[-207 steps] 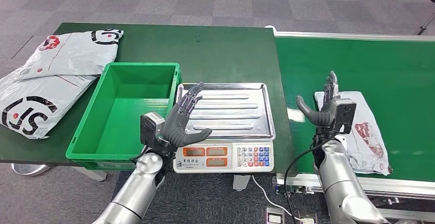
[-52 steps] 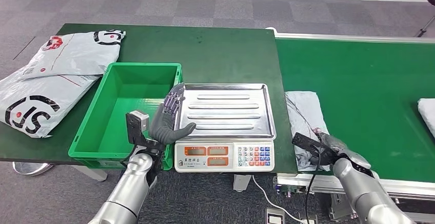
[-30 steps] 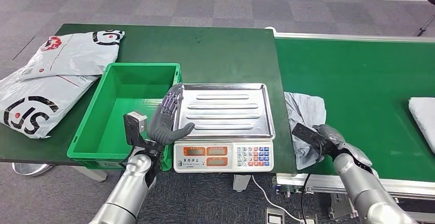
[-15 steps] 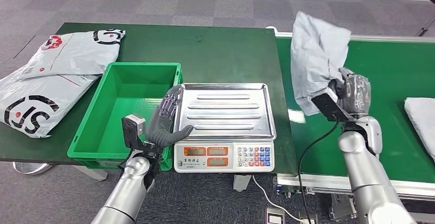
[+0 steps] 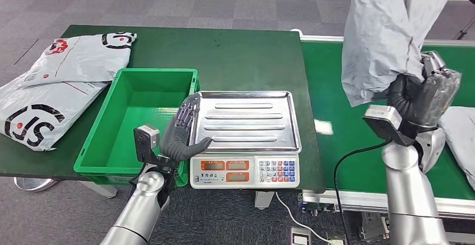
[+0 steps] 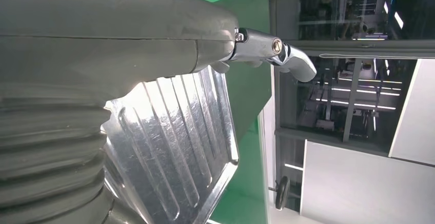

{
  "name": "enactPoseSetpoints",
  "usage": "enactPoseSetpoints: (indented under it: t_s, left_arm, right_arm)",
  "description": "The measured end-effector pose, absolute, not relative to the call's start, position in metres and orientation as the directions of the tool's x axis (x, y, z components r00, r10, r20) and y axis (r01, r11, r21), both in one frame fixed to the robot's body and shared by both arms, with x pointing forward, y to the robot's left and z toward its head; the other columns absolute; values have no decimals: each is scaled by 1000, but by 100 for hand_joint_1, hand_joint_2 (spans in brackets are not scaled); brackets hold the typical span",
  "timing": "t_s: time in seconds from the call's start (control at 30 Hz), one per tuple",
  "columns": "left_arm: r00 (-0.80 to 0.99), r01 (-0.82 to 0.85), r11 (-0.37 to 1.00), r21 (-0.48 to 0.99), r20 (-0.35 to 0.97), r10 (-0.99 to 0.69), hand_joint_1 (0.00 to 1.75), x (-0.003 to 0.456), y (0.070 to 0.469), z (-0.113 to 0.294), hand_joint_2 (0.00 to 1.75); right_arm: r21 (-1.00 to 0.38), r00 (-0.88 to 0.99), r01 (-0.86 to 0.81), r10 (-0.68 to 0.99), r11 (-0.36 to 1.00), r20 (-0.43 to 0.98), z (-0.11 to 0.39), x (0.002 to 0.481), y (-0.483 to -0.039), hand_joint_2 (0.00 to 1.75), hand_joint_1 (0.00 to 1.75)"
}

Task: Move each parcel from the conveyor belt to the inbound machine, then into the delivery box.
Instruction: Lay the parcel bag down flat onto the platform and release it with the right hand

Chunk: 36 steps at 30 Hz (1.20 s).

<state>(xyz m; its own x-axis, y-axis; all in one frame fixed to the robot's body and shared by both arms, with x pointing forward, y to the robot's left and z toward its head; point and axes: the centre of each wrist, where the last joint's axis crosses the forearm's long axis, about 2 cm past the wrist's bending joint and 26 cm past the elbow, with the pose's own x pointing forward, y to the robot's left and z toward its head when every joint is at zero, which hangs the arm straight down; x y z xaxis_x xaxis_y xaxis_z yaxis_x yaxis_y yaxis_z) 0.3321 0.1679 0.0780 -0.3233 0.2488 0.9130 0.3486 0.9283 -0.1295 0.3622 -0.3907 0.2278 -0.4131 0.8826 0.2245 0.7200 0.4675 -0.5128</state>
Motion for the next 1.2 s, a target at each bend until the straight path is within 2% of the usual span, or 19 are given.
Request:
enactPoseSetpoints:
  t_s: [0.17, 0.3, 0.43, 0.7, 1.2]
  left_arm:
    - [-312, 357, 922, -150, 911, 269, 0, 332, 161, 78, 175]
    - [-304, 367, 916, -164, 909, 285, 0, 330, 154, 79, 175]
    - [-304, 369, 914, -169, 907, 291, 0, 330, 152, 80, 175]
    - [-302, 370, 914, -169, 908, 290, 0, 331, 152, 80, 175]
    - [-302, 370, 914, -168, 908, 290, 0, 332, 152, 80, 175]
  right_arm:
    - [-657, -479, 558, 843, 507, 243, 222, 374, -361, 175, 175]
    - [-797, -522, 345, 807, 495, 276, 190, 382, -317, 175, 175]
    - [-838, -540, 241, 785, 490, 304, 167, 382, -291, 175, 175]
    - [-858, -553, 167, 766, 486, 327, 151, 380, -273, 175, 175]
    - [-867, -554, 142, 764, 479, 331, 146, 381, -269, 175, 175]
